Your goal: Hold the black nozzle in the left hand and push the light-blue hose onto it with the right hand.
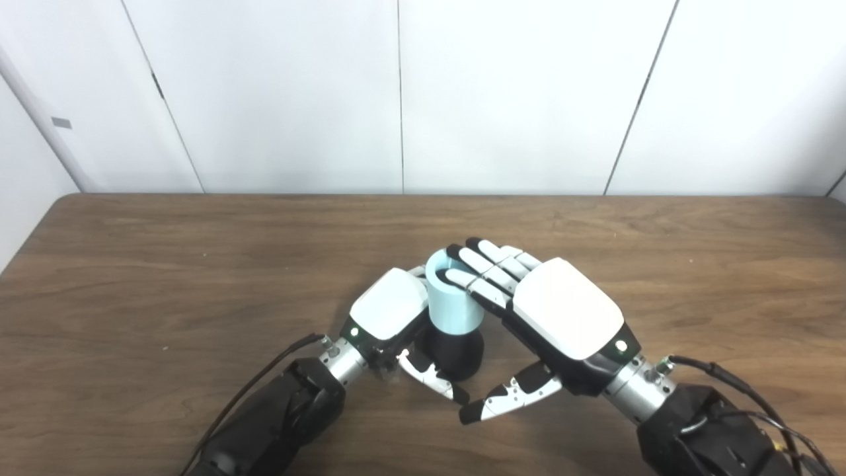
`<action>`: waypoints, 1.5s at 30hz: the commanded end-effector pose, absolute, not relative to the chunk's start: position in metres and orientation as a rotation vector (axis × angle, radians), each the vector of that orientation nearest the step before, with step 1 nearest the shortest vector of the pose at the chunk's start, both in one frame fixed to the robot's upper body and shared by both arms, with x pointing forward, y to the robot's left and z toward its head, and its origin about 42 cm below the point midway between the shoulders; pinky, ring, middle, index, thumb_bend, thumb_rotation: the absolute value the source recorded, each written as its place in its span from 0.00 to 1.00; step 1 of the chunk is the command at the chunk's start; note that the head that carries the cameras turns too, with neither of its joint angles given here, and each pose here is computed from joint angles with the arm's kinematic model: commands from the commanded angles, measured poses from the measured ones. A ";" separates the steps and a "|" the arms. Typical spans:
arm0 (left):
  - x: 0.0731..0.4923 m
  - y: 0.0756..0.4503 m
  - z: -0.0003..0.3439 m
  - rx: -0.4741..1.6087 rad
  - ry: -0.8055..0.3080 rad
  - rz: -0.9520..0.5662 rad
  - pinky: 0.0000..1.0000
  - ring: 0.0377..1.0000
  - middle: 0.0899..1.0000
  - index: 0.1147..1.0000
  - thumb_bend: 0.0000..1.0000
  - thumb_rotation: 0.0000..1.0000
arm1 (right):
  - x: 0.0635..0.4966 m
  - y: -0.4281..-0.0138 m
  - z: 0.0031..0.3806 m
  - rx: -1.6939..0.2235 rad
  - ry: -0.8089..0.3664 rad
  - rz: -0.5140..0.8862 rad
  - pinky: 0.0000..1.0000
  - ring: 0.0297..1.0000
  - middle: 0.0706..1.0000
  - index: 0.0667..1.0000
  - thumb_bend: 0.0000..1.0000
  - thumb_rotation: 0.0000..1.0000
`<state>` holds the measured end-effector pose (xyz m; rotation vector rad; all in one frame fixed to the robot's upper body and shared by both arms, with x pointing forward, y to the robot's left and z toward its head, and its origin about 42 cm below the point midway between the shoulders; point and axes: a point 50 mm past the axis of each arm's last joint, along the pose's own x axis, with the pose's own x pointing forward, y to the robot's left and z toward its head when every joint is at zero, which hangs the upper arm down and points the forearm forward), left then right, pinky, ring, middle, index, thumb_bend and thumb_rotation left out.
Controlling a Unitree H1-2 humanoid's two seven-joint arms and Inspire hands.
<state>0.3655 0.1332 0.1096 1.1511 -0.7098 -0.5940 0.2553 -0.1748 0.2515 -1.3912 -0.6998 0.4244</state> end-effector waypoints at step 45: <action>0.232 0.110 -0.014 1.044 -0.343 -0.897 0.78 0.51 0.42 0.44 0.52 0.00 | 0.234 -0.169 0.212 -1.345 -0.583 0.691 0.85 0.92 0.92 1.00 0.92 0.70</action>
